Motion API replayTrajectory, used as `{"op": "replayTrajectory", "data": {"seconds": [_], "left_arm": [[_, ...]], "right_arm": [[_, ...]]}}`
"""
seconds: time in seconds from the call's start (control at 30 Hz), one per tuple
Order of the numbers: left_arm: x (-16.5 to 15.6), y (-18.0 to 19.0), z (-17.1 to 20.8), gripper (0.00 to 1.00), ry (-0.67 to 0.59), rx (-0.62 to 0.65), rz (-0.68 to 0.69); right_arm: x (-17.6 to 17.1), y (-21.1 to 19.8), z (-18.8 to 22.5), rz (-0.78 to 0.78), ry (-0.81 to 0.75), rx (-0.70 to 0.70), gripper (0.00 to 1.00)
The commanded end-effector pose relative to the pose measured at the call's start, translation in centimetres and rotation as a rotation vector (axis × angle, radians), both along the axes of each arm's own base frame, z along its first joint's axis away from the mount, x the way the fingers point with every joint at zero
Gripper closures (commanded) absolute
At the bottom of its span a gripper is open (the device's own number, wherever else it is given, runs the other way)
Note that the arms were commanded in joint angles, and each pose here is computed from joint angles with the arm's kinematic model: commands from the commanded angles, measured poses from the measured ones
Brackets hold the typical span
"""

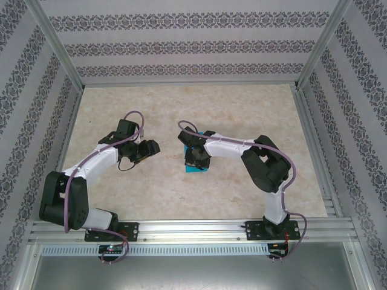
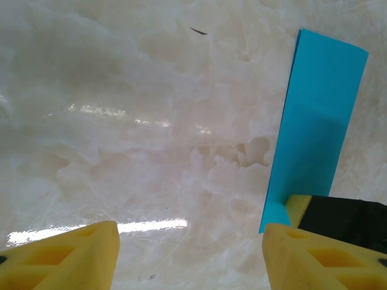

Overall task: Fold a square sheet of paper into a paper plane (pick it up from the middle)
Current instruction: Fold the square sheet of paper in half at the center of the table.

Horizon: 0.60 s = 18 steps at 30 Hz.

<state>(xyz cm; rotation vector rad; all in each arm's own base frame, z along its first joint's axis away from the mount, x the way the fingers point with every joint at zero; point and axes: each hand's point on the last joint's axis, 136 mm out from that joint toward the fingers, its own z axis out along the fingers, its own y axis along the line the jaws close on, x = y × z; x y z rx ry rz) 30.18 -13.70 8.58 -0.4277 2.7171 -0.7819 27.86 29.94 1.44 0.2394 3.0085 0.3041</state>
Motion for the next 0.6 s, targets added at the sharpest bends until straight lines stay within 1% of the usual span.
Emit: {"op": "replayTrajectory", "data": {"seconds": [0.0, 0.13, 0.27, 0.33, 0.43, 0.5, 0.57], "left_arm": [[0.4, 0.3, 0.6, 0.35, -0.044, -0.024, 0.028], [0.0, 0.2, 0.1, 0.35, -0.041, -0.045, 0.050], [-0.5, -0.2, -0.2, 0.36, -0.038, -0.086, 0.052], [-0.7, -0.6, -0.1, 0.37, -0.040, -0.113, 0.043], [-1.0, -1.2, 0.1, 0.39, -0.052, -0.151, 0.029], [-1.1, -1.5, 0.4, 0.41, -0.066, -0.162, 0.028], [-1.2, -1.7, 0.8, 0.42, -0.083, -0.168, 0.032]], "right_arm": [[-0.5, 2.8, 0.2, 0.016, 0.036, 0.078, 0.86], [0.1, 5.6, 0.6, 0.026, 0.031, 0.158, 0.86], [1.9, 7.2, 1.3, 0.007, -0.019, 0.214, 0.86], [2.8, 7.2, 2.4, 0.010, -0.059, 0.224, 0.86], [3.8, 6.6, 5.5, 0.046, -0.150, 0.248, 0.84], [4.2, 5.5, 7.5, 0.060, -0.205, 0.255, 0.81], [4.7, 3.8, 9.5, 0.061, -0.261, 0.271, 0.75]]}}
